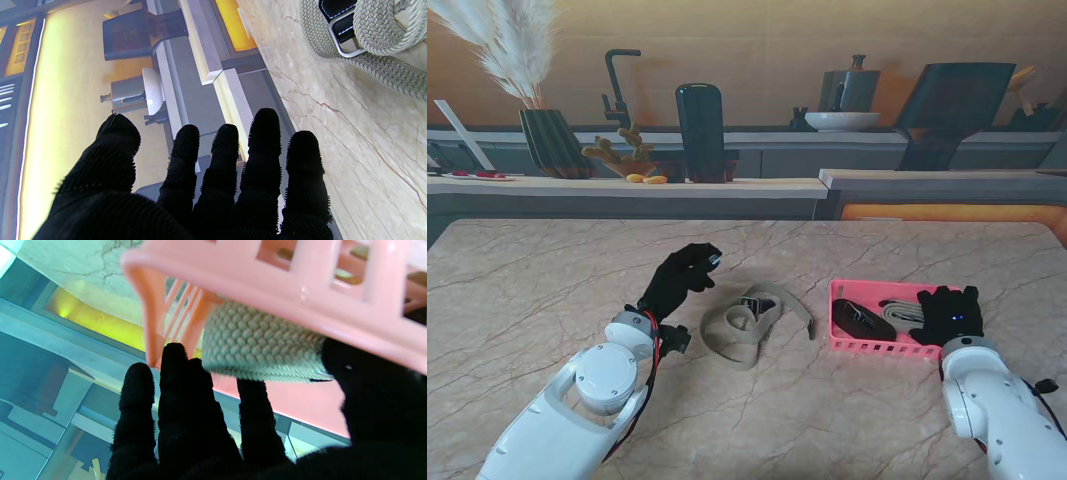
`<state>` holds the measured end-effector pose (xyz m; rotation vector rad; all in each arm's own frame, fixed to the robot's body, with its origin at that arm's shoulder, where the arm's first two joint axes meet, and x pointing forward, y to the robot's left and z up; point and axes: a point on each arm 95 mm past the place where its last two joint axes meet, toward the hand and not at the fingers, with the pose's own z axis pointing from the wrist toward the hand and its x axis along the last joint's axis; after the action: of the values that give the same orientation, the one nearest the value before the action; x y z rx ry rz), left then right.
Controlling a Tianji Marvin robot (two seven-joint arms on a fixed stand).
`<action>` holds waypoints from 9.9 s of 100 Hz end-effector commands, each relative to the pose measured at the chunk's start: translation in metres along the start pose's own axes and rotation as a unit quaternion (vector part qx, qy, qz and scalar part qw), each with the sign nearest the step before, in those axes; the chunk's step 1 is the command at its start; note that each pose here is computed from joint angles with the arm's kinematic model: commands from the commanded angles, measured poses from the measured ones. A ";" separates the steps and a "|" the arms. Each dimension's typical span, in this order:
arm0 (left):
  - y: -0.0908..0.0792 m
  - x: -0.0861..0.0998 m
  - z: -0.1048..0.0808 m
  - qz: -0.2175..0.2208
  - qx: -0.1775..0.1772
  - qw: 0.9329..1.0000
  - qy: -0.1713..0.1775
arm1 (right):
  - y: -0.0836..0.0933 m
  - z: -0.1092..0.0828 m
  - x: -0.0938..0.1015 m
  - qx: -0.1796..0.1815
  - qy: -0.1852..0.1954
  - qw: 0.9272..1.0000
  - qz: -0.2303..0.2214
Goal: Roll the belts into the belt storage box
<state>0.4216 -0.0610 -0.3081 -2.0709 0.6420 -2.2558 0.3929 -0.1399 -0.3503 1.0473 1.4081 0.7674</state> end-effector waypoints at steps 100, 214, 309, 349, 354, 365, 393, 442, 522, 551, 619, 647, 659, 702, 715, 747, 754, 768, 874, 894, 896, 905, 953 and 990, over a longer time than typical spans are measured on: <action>-0.002 0.001 -0.004 0.004 0.010 1.000 0.011 | 0.057 -0.021 0.052 -0.106 0.162 0.968 0.158; -0.005 0.000 -0.004 0.003 0.016 1.000 0.009 | 0.097 0.029 0.197 -0.034 0.403 0.895 0.187; -0.008 -0.003 -0.002 0.014 0.025 1.000 0.003 | 0.116 0.022 0.206 -0.040 0.464 0.864 0.191; -0.011 -0.011 0.007 0.056 0.019 0.998 -0.010 | 0.156 0.014 0.173 -0.122 0.416 0.872 0.228; -0.011 -0.012 0.008 0.059 0.021 0.998 -0.014 | 0.159 0.012 0.169 -0.128 0.413 0.871 0.234; -0.010 -0.014 0.011 0.059 0.020 0.998 -0.021 | 0.165 0.008 0.162 -0.144 0.408 0.869 0.241; -0.005 -0.014 0.011 0.155 -0.020 0.987 0.029 | 0.171 0.001 0.154 -0.159 0.392 0.870 0.255; 0.020 -0.008 0.013 0.262 -0.040 0.958 0.110 | 0.177 0.003 0.158 -0.134 0.364 0.864 0.320; 0.036 -0.004 0.019 0.247 0.006 0.956 0.157 | 0.172 0.007 0.167 -0.099 0.317 0.863 0.380; 0.030 -0.003 0.016 0.206 0.020 0.969 0.134 | 0.167 0.002 0.164 -0.097 0.299 0.868 0.384; 0.010 0.001 0.005 0.015 -0.031 0.999 0.038 | 0.129 -0.006 0.132 -0.112 0.359 0.871 0.316; 0.012 0.007 0.016 -0.068 -0.008 0.997 -0.032 | 0.118 -0.011 0.133 -0.179 0.391 0.861 0.272; 0.014 0.009 0.022 -0.110 0.008 0.992 -0.066 | 0.116 -0.011 0.135 -0.185 0.402 0.859 0.257; 0.017 0.009 0.026 -0.264 0.010 0.954 -0.138 | 0.109 -0.003 0.148 -0.220 0.410 0.860 0.210; 0.017 0.008 0.024 -0.300 0.006 0.942 -0.153 | 0.110 0.000 0.151 -0.240 0.412 0.855 0.203; 0.019 0.006 0.022 -0.361 -0.008 0.916 -0.176 | 0.111 0.003 0.151 -0.280 0.404 0.852 0.180; 0.020 0.006 0.021 -0.368 -0.013 0.912 -0.180 | 0.111 0.004 0.152 -0.283 0.400 0.853 0.180; 0.022 0.004 0.020 -0.387 -0.027 0.902 -0.190 | 0.111 0.005 0.152 -0.286 0.393 0.855 0.180; 0.041 -0.001 0.021 -0.381 -0.063 0.895 -0.223 | 0.112 0.006 0.158 -0.281 0.405 0.846 0.205; 0.039 0.002 0.020 -0.415 -0.060 0.881 -0.221 | 0.110 0.006 0.158 -0.276 0.409 0.849 0.191; 0.039 0.002 0.019 -0.415 -0.060 0.880 -0.220 | 0.110 0.006 0.157 -0.276 0.409 0.849 0.190; 0.038 0.002 0.019 -0.422 -0.064 0.878 -0.218 | 0.109 0.006 0.158 -0.274 0.408 0.851 0.186; 0.048 0.006 0.010 -0.443 -0.116 0.861 -0.221 | 0.111 0.011 0.163 -0.282 0.403 0.851 0.186; 0.055 0.002 0.009 -0.441 -0.150 0.851 -0.242 | 0.114 0.010 0.162 -0.307 0.403 0.841 0.190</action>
<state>0.4174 -0.1072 -0.3248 -3.4267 -0.0846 -1.7701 0.4332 0.0463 -0.3114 0.4880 1.4445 1.9632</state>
